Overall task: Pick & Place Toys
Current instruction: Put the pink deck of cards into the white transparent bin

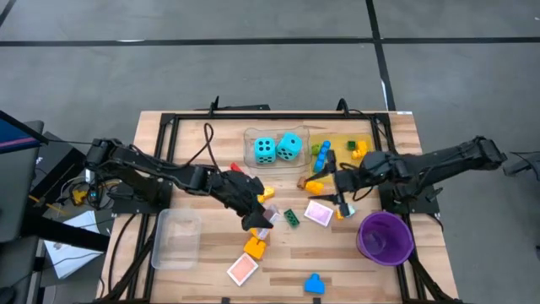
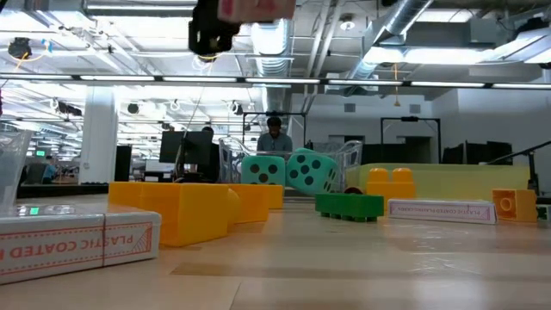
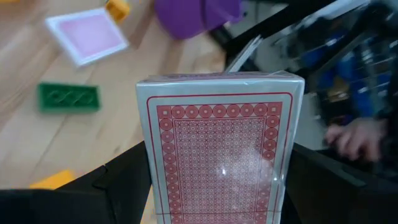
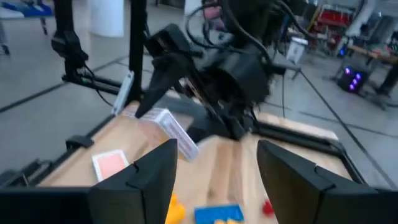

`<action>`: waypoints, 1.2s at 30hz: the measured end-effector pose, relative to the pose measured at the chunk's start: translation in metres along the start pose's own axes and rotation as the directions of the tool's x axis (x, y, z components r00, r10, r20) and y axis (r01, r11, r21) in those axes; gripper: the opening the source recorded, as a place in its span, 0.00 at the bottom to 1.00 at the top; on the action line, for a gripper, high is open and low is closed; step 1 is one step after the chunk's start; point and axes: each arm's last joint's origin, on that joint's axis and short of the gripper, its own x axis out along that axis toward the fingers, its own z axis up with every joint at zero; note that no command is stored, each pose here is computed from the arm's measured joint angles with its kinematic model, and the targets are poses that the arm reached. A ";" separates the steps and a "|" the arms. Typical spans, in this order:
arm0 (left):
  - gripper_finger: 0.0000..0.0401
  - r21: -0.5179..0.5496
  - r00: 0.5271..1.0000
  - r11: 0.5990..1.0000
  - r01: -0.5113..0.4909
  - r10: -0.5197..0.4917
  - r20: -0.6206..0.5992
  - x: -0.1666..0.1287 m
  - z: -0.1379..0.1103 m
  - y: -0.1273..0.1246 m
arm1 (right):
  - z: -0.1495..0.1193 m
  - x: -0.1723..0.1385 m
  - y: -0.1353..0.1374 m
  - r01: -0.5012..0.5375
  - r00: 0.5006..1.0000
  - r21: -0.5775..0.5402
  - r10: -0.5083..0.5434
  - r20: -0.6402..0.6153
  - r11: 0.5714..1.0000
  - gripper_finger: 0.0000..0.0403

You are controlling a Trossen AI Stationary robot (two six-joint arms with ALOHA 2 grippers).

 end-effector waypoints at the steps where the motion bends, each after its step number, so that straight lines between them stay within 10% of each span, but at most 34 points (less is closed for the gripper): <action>1: 0.76 -0.002 1.000 1.000 0.015 -0.015 0.013 0.000 0.001 -0.001 | 0.001 0.005 0.002 -0.006 1.000 -0.001 0.006 0.020 1.000 0.53; 29: 0.76 -0.110 0.958 0.952 0.285 -0.279 0.065 -0.009 0.031 -0.006 | 0.011 0.094 0.002 -0.252 0.968 -0.019 0.252 0.014 0.968 0.53; 36: 0.76 -0.122 0.949 0.942 0.314 -0.313 0.024 -0.009 0.029 -0.008 | 0.016 0.101 -0.001 -0.307 0.951 -0.020 0.307 0.029 0.952 0.39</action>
